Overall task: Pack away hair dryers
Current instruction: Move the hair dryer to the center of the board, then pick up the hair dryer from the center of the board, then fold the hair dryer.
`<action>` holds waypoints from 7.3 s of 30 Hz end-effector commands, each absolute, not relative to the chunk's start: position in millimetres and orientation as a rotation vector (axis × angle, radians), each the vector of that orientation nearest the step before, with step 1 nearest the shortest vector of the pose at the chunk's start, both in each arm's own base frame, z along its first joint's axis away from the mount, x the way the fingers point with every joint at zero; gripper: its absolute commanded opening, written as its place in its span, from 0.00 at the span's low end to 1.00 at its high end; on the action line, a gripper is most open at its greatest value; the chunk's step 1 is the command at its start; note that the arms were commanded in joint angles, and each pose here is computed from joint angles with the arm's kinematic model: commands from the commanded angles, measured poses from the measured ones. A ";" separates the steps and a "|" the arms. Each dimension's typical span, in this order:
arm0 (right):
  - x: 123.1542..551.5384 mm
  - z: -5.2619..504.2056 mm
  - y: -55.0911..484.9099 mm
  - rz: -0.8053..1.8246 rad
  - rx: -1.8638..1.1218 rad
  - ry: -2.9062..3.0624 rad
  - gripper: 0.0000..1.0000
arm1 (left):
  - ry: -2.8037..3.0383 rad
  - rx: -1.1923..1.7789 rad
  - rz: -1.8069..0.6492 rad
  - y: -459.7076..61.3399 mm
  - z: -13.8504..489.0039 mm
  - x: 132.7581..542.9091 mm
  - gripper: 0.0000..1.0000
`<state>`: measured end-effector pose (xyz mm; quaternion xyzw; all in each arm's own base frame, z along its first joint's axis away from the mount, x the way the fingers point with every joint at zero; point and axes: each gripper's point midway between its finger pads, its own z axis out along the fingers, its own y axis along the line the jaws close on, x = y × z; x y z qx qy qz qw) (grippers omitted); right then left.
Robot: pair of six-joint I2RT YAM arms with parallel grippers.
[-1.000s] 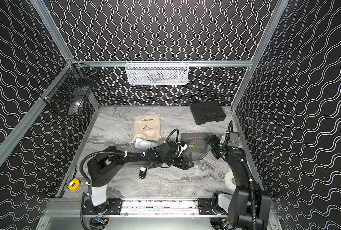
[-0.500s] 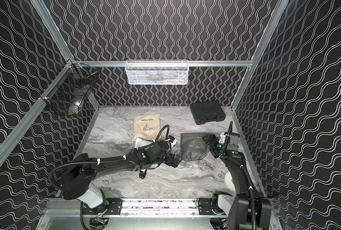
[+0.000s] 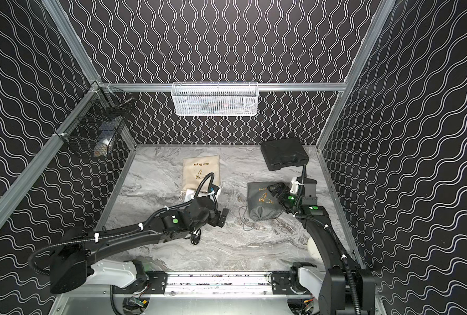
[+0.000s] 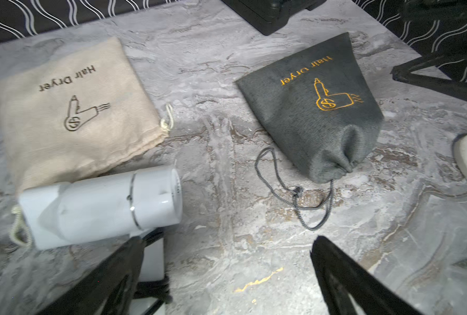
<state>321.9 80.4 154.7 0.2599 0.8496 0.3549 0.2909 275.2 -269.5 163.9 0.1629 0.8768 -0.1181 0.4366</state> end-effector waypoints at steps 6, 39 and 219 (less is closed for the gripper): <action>329.8 160.7 104.0 0.929 0.609 2.264 0.85 | 2.159 0.321 -0.154 -223.3 167.2 278.6 0.99; 239.9 70.2 372.0 1.030 -0.033 2.643 0.82 | 2.369 -0.551 -0.403 -57.6 107.2 303.6 0.99; 244.6 168.8 259.0 0.668 -0.458 2.258 0.04 | 1.855 0.156 -1.626 -258.8 253.5 340.3 0.87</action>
